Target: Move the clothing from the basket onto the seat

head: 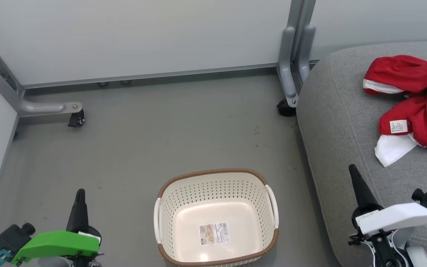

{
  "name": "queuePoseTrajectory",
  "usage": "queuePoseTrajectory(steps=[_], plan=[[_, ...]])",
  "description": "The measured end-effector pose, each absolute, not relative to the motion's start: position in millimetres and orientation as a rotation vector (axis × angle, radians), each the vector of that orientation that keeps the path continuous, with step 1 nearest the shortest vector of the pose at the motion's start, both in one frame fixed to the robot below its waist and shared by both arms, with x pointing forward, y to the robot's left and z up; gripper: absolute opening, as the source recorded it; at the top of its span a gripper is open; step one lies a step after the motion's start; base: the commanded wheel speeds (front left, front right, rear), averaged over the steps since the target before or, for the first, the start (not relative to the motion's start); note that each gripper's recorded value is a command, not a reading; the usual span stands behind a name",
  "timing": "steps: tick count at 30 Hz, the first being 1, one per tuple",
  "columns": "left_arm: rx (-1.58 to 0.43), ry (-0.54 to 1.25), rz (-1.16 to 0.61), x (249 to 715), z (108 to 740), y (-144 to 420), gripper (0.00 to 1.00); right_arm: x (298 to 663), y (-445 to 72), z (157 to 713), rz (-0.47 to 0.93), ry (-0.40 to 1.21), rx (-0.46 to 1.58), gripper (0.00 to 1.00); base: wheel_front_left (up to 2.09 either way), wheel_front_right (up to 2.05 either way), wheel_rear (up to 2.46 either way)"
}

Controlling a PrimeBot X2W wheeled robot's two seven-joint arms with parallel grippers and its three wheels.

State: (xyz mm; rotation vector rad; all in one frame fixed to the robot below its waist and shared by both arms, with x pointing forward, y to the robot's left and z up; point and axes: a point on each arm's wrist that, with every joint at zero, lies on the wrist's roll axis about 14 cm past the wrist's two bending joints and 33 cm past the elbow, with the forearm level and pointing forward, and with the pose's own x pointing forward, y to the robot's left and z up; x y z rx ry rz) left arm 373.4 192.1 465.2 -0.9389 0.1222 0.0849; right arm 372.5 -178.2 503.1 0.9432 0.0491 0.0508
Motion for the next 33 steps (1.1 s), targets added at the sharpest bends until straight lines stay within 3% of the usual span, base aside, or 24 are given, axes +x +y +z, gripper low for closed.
queuePoseTrajectory(steps=[33], plan=[[-1.275,0.080,0.067,382,482,195,0.00,380,-189,502,0.013,0.040,1.272,0.00,0.00,0.00,0.00]])
